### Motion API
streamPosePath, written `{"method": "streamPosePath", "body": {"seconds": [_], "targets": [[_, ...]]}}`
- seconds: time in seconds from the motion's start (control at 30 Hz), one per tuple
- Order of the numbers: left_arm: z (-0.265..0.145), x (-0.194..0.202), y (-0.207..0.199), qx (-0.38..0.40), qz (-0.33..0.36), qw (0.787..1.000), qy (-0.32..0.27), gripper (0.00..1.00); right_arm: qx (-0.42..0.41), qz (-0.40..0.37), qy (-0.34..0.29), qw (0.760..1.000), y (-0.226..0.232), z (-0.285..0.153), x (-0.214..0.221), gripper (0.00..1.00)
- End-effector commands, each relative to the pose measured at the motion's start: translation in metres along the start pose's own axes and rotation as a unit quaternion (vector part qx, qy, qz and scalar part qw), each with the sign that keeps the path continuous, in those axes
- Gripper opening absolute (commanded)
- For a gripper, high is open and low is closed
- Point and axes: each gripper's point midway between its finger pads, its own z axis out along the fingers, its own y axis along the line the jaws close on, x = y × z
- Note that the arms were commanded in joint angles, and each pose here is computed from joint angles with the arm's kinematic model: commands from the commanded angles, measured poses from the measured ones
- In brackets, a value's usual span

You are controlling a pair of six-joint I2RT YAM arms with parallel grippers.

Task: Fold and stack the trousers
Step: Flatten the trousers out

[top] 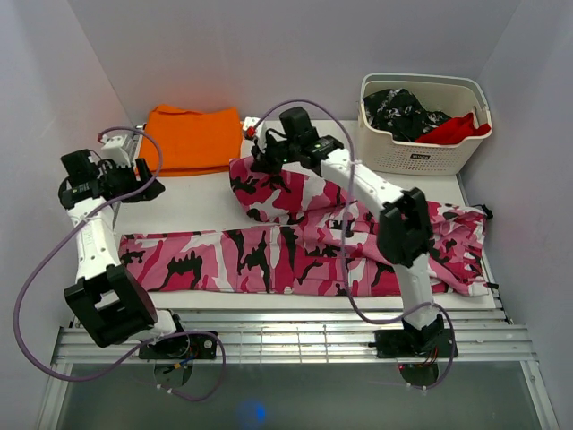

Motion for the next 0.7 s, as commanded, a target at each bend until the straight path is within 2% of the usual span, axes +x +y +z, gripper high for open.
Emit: {"method": "streamPosePath", "body": {"seconds": [0.0, 0.03, 0.07, 0.17, 0.27, 0.33, 0.37, 0.4, 0.47, 0.5, 0.53, 0.57, 0.67], "targets": [[-0.016, -0.046, -0.005, 0.046, 0.0, 0.996, -0.075, 0.73, -0.101, -0.177, -0.052, 0.978, 0.079, -0.07, -0.066, 0.08], [-0.017, -0.047, -0.007, 0.051, 0.004, 0.996, -0.077, 0.73, -0.126, -0.179, -0.027, 0.975, 0.096, -0.072, -0.04, 0.08], [-0.019, -0.05, -0.009, 0.058, 0.018, 0.995, -0.081, 0.73, -0.139, -0.22, -0.019, 0.965, 0.106, -0.077, -0.033, 0.08], [-0.026, -0.044, -0.03, 0.114, 0.073, 0.988, -0.081, 0.73, -0.187, -0.262, 0.03, 0.946, 0.148, -0.111, -0.004, 0.08], [-0.034, -0.035, -0.05, 0.16, 0.123, 0.976, -0.085, 0.74, -0.235, -0.237, 0.096, 0.938, 0.178, -0.144, 0.043, 0.08], [-0.034, -0.019, -0.057, 0.176, 0.155, 0.97, -0.066, 0.76, -0.245, -0.217, 0.143, 0.934, 0.189, -0.161, 0.078, 0.08], [-0.031, -0.012, -0.059, 0.18, 0.163, 0.969, -0.053, 0.77, -0.238, -0.215, 0.154, 0.935, 0.193, -0.172, 0.087, 0.08], [-0.029, 0.004, -0.067, 0.194, 0.159, 0.968, -0.024, 0.77, -0.247, -0.18, 0.199, 0.931, 0.205, -0.181, 0.13, 0.08], [-0.017, 0.032, -0.085, 0.218, 0.2, 0.955, 0.021, 0.77, -0.217, -0.179, 0.209, 0.937, 0.207, -0.188, 0.151, 0.08], [-0.018, 0.041, -0.096, 0.232, 0.21, 0.949, 0.029, 0.81, -0.225, -0.155, 0.235, 0.933, 0.22, -0.195, 0.185, 0.08], [-0.014, 0.058, -0.111, 0.259, 0.225, 0.939, 0.038, 0.81, -0.211, -0.137, 0.242, 0.937, 0.222, -0.197, 0.195, 0.08], [-0.016, 0.063, -0.123, 0.281, 0.234, 0.93, 0.026, 0.81, -0.185, -0.147, 0.227, 0.945, 0.217, -0.194, 0.194, 0.08], [-0.018, 0.087, -0.154, 0.333, 0.276, 0.902, 0.004, 0.81, -0.152, -0.131, 0.245, 0.949, 0.218, -0.197, 0.222, 0.08]]}}
